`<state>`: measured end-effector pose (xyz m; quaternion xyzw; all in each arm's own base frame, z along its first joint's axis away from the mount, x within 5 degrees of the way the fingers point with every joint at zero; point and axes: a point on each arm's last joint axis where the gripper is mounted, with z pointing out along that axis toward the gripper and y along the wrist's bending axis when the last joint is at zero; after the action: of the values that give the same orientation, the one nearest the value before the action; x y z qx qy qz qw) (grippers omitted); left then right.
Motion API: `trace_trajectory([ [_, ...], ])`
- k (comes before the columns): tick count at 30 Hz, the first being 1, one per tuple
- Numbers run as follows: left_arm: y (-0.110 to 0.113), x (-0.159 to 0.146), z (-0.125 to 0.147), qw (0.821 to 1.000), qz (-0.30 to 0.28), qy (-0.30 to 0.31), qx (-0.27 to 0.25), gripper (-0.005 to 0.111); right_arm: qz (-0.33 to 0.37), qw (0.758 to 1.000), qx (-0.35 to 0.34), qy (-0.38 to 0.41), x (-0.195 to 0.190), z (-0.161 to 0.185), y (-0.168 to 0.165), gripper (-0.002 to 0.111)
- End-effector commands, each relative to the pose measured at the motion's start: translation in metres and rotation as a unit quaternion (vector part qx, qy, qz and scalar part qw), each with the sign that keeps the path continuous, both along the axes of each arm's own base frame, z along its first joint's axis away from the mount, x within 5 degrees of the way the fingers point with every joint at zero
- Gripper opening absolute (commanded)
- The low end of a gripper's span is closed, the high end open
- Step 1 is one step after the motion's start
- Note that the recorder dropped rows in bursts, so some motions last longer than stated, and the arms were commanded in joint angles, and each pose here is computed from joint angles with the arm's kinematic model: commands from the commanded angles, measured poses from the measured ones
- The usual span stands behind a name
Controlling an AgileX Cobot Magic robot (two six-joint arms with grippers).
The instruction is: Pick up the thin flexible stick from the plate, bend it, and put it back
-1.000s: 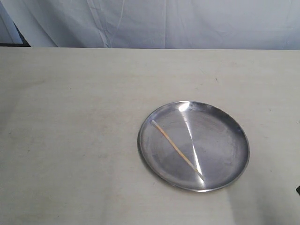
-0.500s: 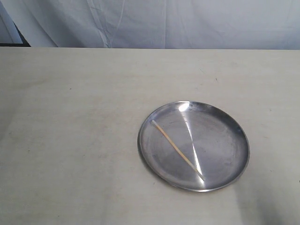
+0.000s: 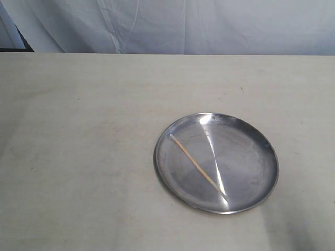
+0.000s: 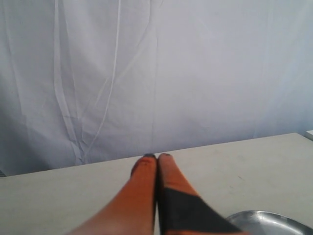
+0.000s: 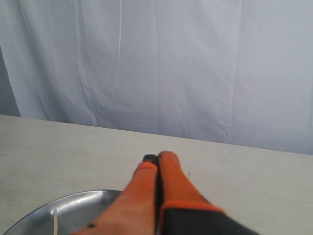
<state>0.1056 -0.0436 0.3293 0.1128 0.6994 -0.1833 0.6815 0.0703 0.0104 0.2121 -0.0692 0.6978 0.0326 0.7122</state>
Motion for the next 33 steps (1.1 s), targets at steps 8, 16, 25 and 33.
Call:
trace_trajectory([
  [8,0.001,-0.027,-0.052,0.995,-0.036,0.051,-0.080,0.000,-0.001,1.000,-0.002,-0.007,0.000,0.000,0.000,-0.001],
  [16,0.024,-0.037,-0.088,0.947,0.067,0.099,-0.300,0.000,-0.001,1.000,-0.002,-0.007,0.000,0.000,0.000,-0.001],
  [25,0.030,-0.044,-0.086,0.898,0.083,0.092,-0.422,0.000,-0.001,1.000,-0.002,-0.007,0.000,0.000,0.000,-0.001],
  [33,0.010,-0.053,-0.087,0.952,-0.011,0.088,-0.293,0.000,-0.001,1.000,-0.002,-0.007,0.000,0.000,0.000,-0.001],
])
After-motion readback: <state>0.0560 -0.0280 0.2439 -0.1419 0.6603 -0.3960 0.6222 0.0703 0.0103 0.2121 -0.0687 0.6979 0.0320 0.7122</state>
